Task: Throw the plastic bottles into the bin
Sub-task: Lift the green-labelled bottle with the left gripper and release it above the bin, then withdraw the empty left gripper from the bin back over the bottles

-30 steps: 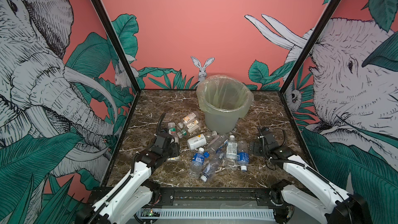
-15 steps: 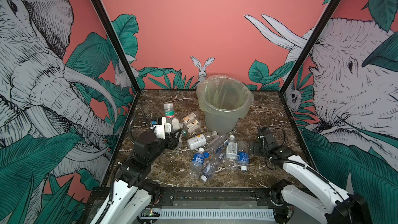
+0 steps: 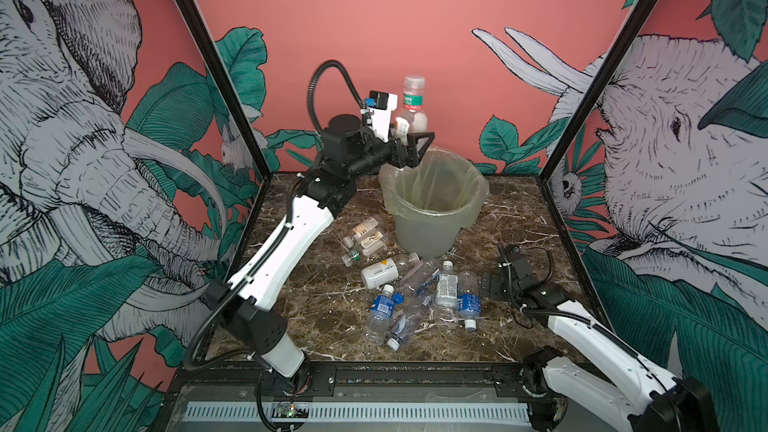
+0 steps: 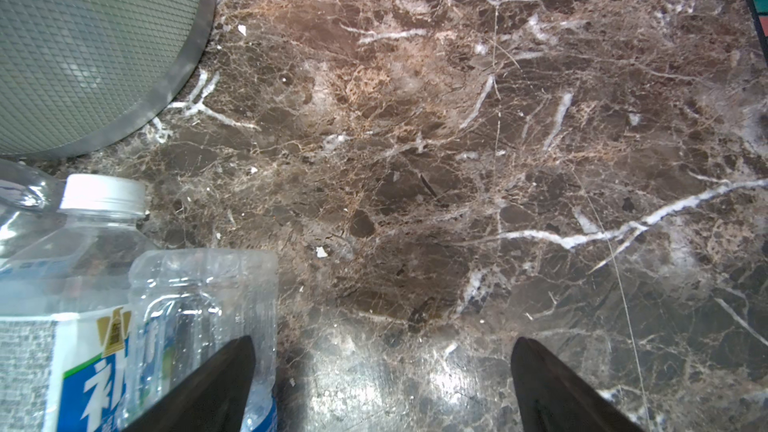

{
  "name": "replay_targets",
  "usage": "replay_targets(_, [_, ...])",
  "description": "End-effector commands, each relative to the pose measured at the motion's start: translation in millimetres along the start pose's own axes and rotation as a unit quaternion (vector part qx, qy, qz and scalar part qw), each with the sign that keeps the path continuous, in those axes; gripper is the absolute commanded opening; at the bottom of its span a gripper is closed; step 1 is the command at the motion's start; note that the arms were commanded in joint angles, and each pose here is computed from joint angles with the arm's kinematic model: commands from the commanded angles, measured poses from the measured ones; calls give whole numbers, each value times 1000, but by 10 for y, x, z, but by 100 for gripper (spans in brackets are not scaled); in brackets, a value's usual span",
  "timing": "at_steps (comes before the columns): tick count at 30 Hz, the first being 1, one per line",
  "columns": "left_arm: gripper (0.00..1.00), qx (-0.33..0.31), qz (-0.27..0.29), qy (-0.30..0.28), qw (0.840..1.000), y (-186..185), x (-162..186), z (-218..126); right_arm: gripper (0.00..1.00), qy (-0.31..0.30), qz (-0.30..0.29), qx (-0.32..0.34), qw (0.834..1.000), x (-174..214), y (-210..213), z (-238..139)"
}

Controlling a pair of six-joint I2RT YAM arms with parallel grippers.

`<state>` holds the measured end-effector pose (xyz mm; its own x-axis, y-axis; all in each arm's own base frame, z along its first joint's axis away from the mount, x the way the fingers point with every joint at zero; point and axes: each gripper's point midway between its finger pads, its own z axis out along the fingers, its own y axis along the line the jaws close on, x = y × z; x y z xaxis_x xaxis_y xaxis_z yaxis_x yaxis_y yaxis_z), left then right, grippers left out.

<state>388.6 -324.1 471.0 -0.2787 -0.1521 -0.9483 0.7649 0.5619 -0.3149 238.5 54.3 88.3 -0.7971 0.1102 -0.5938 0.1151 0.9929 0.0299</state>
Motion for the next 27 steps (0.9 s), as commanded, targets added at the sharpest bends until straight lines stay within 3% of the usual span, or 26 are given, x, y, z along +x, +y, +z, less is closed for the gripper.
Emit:
replay_targets(1, [99, -8, 19, 7, 1000, -90, -50, -234, 98, -14, 9, 5, 1000, -25, -37, -33])
replay_targets(5, [100, -32, 57, -22, 998, -162, -235, -539, 98, -21, 12, -3, 1000, -27, -29, -58])
replay_targets(9, [100, -39, 61, -16, 997, -219, -181, -751, 98, -24, 13, -8, 1000, -35, -14, -65])
replay_targets(17, [100, -79, 65, 13, 995, -110, 247, -1104, 98, -6, 13, -25, 1000, 8, 63, -41])
replay_targets(23, [100, -81, 47, -20, 995, -71, 571, -1344, 98, 2, 14, -40, 999, 53, 100, -63])
replay_targets(27, [99, -122, 44, 41, 991, 107, 949, -1437, 97, 15, 11, -56, 998, 97, 164, -75])
